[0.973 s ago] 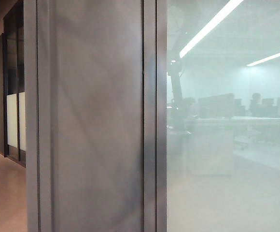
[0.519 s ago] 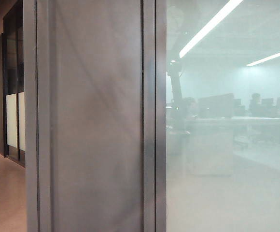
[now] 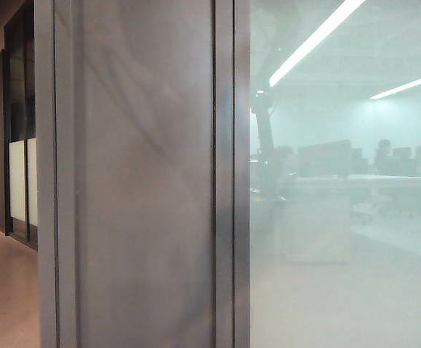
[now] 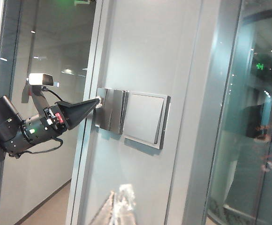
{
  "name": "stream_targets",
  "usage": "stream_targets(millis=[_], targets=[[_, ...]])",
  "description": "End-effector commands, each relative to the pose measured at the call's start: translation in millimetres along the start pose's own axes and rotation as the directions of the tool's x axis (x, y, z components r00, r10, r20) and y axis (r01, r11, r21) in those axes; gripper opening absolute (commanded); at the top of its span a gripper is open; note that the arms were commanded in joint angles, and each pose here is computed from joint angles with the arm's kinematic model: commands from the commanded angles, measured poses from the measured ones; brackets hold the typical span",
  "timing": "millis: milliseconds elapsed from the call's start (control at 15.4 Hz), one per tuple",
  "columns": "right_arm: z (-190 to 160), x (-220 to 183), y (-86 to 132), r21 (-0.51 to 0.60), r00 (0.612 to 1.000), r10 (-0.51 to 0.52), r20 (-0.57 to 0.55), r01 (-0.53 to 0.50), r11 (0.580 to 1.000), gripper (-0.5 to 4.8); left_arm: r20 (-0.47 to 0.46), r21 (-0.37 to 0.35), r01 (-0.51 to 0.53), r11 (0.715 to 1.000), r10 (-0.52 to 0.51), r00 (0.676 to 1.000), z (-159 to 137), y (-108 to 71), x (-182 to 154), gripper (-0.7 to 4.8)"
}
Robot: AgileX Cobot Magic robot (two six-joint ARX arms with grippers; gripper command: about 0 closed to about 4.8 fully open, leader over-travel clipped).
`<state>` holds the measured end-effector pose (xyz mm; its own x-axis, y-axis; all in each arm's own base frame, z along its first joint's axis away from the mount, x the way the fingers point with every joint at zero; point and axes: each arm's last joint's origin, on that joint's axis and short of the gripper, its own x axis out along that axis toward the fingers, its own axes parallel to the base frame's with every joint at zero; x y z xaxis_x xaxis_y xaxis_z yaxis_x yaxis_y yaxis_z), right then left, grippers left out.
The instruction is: Raise the arm to find the leftmost switch on the wall and turn off the lights.
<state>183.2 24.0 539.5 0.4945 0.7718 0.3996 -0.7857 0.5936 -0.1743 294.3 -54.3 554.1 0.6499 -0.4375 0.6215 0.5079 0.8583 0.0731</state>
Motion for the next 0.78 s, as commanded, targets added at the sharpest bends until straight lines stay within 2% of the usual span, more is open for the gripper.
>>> stream_targets(millis=[65, 195, 454, 778], targets=[[2.9, -0.7, 2.6, 0.002, 1.0, 0.021, 0.0, -0.021, 1.0, -0.01, 0.106, 0.039, 0.01, 0.999, -0.014, 0.994, 12.3, -2.2, -0.5, -0.06], [2.7, -0.7, 2.4, 0.003, 1.0, 0.021, -0.001, -0.021, 1.0, -0.01, 0.143, 0.047, -0.01, 0.999, 0.003, 0.99, 15.9, -2.3, -0.8, -0.06], [2.4, -0.6, 2.3, 0.004, 1.0, 0.021, -0.002, -0.021, 1.0, -0.01, 0.125, 0.034, -0.028, 0.999, 0.024, 0.992, 4.0, 1.8, 3.0, -0.06], [-3.0, -0.8, 1.3, 0.055, 0.998, 0.03, -0.048, -0.028, 0.998, -0.01, 0.128, 0.013, -0.028, 1.0, 0.026, 0.991, -7.4, 6.2, 8.7, -0.06]])
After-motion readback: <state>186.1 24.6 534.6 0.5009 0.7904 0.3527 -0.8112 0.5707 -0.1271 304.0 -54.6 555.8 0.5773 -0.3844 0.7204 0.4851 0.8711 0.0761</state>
